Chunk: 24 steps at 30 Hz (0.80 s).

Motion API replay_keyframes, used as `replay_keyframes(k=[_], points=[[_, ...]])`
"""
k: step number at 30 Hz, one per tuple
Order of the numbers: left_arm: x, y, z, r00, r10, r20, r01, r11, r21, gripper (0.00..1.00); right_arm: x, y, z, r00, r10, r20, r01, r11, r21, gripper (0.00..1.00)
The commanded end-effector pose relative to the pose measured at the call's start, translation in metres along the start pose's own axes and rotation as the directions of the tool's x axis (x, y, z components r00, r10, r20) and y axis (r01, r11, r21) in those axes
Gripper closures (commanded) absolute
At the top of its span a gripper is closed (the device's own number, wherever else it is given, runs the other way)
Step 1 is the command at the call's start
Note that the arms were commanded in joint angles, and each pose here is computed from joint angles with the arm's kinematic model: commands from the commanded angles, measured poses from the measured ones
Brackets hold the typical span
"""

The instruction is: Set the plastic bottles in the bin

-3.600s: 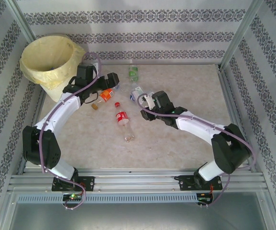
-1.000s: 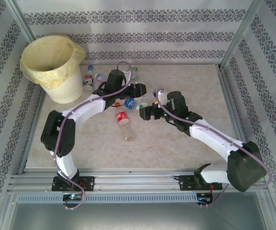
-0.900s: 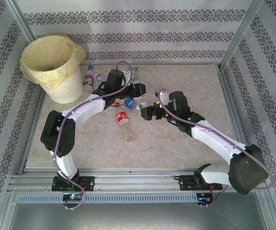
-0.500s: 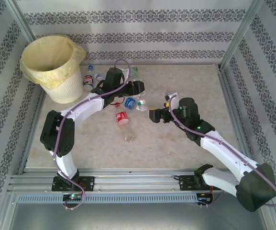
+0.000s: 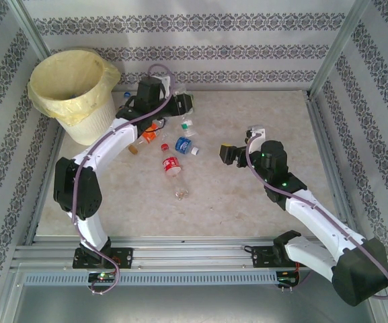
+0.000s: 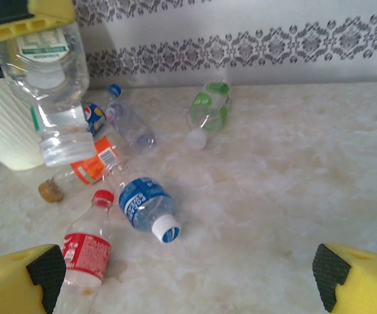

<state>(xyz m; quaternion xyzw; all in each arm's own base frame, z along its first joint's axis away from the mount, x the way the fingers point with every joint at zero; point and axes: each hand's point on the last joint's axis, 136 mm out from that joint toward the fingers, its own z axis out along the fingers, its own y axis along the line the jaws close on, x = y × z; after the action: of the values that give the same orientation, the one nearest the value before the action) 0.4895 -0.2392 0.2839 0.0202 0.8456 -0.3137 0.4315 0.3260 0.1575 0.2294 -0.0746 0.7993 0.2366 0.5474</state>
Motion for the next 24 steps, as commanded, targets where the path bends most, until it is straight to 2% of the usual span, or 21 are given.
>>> replay_keyframes(k=[1,6,17,24], points=[[-0.045,0.014,-0.038,0.993,0.087,0.085,-0.074,0.986,-0.148,0.5,-0.018,-0.008,0.003,0.996,0.024,0.085,-0.027,0.999,0.038,0.02],[-0.084,0.03,-0.064,0.979,0.144,0.147,-0.104,0.962,-0.252,0.5,-0.02,-0.008,0.009,0.996,0.041,0.081,-0.043,0.999,0.032,0.02],[-0.169,0.076,-0.145,0.926,0.177,0.332,-0.036,0.92,-0.391,0.5,-0.02,-0.004,0.015,0.997,0.051,0.063,-0.052,0.999,0.016,0.02],[-0.206,0.108,-0.198,0.879,0.249,0.408,-0.003,0.856,-0.516,0.49,-0.02,0.002,0.024,0.998,0.064,0.027,-0.064,0.998,-0.02,0.02]])
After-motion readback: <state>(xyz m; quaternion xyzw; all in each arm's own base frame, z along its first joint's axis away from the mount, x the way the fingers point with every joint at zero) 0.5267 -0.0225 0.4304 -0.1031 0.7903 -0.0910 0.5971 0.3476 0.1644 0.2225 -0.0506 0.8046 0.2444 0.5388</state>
